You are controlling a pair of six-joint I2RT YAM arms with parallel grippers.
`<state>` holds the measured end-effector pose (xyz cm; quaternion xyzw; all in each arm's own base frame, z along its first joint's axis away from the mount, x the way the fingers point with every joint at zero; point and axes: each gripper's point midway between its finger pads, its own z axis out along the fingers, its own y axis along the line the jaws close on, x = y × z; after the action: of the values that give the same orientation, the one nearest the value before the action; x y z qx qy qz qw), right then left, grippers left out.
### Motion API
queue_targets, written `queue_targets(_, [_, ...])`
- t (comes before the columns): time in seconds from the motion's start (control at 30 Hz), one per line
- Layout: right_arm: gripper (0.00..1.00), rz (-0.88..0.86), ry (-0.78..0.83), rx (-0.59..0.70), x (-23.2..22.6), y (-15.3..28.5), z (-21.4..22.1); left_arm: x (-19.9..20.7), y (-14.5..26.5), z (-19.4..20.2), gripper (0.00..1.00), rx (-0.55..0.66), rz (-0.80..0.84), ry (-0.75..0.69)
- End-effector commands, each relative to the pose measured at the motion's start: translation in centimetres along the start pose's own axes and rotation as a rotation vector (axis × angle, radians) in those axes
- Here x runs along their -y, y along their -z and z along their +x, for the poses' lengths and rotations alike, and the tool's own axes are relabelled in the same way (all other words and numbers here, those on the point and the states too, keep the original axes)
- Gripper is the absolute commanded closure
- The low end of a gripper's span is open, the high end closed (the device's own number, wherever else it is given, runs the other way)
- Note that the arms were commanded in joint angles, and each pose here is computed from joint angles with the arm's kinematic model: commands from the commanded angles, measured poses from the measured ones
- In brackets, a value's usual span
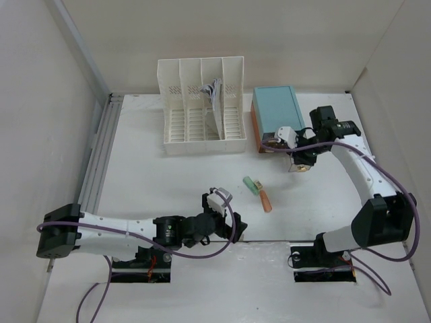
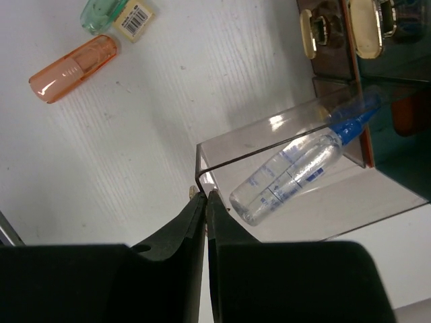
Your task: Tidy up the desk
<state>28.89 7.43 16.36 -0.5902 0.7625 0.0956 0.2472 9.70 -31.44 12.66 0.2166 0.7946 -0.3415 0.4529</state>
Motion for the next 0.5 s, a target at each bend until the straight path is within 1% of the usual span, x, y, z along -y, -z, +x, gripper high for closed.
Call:
queue_targets(0.0, [0.90,0.025,0.014,0.019,1.5,-0.4,-0.5,0.4,0.0,-1.1,0.01,0.034,-0.007,0.039])
queue_targets(0.23, [0.90,-0.001,-0.007,0.007,1.5,-0.9,-0.2,0.3,0.1,-1.2,0.01,0.034,-0.007,0.029])
queue_targets(0.4, [0.90,0.057,0.012,0.044,1.4,1.3,-1.2,0.4,0.0,-0.9,0.01,0.031,0.002,0.021])
queue_targets(0.47, [0.90,0.045,0.012,0.062,0.6,1.8,-1.5,0.4,-0.1,-0.8,0.01,0.031,0.002,0.021])
